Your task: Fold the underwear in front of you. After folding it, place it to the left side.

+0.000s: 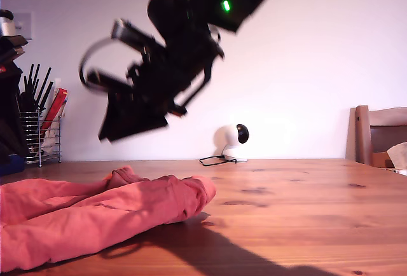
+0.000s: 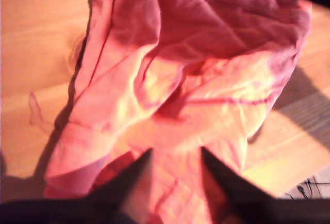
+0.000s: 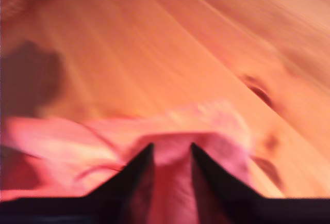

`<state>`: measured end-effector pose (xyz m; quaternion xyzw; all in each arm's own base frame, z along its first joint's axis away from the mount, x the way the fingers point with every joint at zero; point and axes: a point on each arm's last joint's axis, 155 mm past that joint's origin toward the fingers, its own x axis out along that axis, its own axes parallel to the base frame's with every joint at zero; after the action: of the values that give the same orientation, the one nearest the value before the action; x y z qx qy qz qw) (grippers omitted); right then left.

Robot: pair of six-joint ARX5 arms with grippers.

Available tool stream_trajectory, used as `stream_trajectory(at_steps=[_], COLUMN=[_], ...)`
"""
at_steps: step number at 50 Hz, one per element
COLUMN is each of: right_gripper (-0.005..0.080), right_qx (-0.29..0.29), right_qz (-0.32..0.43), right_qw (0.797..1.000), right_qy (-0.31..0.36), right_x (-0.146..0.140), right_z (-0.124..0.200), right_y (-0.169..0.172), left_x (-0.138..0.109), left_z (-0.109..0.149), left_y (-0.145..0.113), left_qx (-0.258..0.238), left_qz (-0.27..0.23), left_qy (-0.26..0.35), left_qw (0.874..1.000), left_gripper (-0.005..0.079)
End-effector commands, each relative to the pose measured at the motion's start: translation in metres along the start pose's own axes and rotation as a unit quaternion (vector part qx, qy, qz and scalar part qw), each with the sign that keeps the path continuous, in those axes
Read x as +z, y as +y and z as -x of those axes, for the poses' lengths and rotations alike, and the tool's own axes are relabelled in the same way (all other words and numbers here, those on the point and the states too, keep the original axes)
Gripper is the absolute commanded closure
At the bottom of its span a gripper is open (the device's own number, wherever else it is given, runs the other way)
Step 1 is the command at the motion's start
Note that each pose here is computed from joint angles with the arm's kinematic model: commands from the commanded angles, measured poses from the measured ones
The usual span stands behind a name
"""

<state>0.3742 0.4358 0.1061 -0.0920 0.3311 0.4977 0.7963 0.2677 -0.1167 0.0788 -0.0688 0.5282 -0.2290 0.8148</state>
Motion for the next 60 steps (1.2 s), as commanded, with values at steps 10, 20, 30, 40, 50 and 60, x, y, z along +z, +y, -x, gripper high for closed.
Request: stream_trajectory(at_steps=[10,20,30,40,50,60], right_gripper=[0.0763,0.0763,0.0763,0.0763,0.0763,0.0763], right_qx=[0.041,0.070,0.089,0.095,0.103,0.108], right_qz=[-0.038,-0.054,-0.063,-0.076,-0.086,-0.075], right_qw=[0.995,0.990,0.985,0.979,0.973,0.966], right_qy=[0.088,0.114,0.130,0.163,0.189,0.223], right_x=[-0.049,-0.061,-0.070,-0.096,-0.118,-0.138], right_z=[-0.003,0.001,0.002,-0.012,-0.023,-0.019], right_y=[0.014,0.026,0.035,0.036,0.040,0.042], left_x=[0.025,0.025,0.033,0.041,0.044,0.041], left_z=[-0.015,-0.048,-0.076,-0.080,-0.081,-0.081], left_y=[-0.003,-0.008,0.006,0.018,0.036,0.045], left_qx=[-0.025,-0.076,-0.071,-0.039,0.009,0.026], left_qz=[-0.043,-0.049,-0.050,-0.054,-0.053,-0.048], left_qy=[-0.035,-0.017,-0.024,-0.039,-0.042,-0.036], left_qw=[0.998,0.996,0.996,0.997,0.998,0.998], left_gripper=[0.0764,0.0764,0.0764,0.0764,0.0764,0.0764])
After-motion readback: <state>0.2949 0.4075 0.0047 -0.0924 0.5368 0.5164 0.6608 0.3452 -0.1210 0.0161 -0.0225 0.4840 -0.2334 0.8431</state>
